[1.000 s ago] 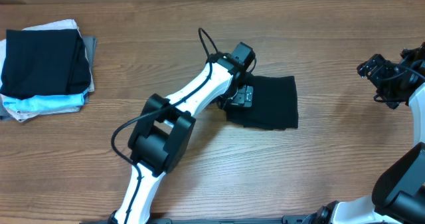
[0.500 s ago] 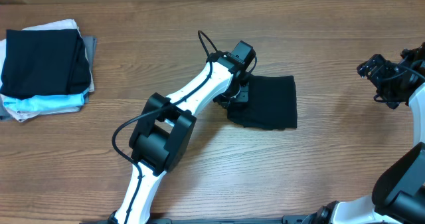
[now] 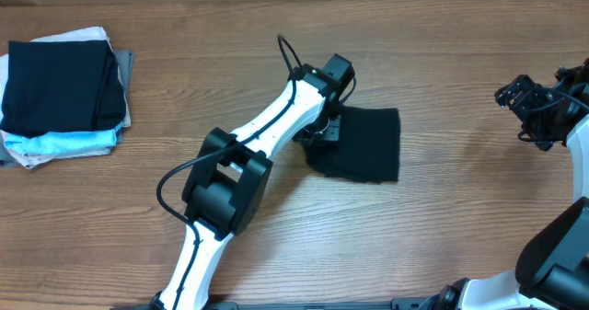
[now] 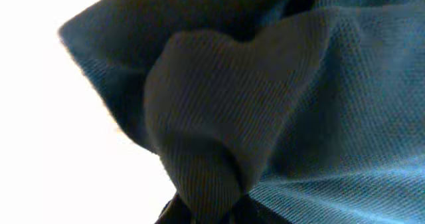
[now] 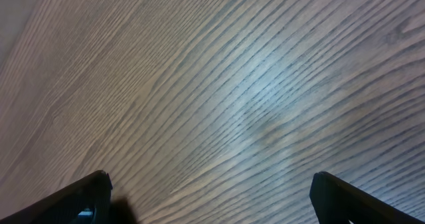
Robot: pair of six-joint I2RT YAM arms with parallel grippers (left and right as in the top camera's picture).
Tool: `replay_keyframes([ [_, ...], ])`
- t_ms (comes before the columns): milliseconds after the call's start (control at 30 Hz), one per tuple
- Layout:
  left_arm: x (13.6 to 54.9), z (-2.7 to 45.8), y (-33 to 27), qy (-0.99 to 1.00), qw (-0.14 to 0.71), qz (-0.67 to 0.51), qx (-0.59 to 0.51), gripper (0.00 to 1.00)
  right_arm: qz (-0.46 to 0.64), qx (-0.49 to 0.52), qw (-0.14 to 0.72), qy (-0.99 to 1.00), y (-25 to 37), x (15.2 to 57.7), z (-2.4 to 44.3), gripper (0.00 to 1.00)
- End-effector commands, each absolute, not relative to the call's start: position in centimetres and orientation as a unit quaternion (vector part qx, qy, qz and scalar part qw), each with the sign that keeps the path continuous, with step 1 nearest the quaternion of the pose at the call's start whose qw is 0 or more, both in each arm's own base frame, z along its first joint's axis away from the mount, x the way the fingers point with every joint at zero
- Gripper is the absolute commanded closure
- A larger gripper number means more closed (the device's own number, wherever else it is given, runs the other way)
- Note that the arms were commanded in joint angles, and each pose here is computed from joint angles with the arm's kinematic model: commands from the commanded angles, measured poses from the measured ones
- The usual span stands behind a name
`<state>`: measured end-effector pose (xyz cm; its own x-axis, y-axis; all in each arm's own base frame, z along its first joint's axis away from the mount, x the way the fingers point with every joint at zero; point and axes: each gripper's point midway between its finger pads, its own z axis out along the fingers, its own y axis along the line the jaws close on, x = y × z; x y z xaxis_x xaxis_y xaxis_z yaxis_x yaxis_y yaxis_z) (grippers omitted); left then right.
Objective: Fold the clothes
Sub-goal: 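Grasp the folded black polo with the left gripper and lift it toward the stack, then carry the polo left and lower it onto the clothes stack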
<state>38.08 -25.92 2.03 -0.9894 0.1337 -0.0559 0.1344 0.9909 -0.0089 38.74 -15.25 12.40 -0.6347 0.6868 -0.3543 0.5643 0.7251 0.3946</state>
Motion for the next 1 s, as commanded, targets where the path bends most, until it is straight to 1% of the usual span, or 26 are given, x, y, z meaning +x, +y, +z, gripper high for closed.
replay_keyframes([
  [0,42.4,6.4,-23.5,0.99,0.114,0.05,0.06,0.96,0.121,0.346,0.258,0.894,-15.5,39.0,13.2,0.0],
  [167,45.1,12.8,-22.0,0.981,0.182,0.044,0.042,0.96,0.121,0.346,0.258,0.894,-15.5,39.0,13.2,0.0],
  [267,46.6,15.6,-20.0,0.978,0.208,0.034,0.013,0.96,0.121,0.346,0.258,0.894,-15.5,39.0,13.2,0.0],
  [567,50.4,20.4,-10.5,0.966,0.245,0.041,-0.071,0.96,0.121,0.346,0.258,0.894,-15.5,39.0,13.2,0.0],
  [733,52.2,24.1,-5.9,0.948,0.291,0.035,-0.124,0.96,0.121,0.346,0.258,0.894,-15.5,39.0,13.2,0.0],
  [967,54.0,29.2,1.3,0.911,0.358,-0.007,-0.203,0.96,0.12,0.346,0.258,0.894,-15.5,39.0,13.2,0.0],
])
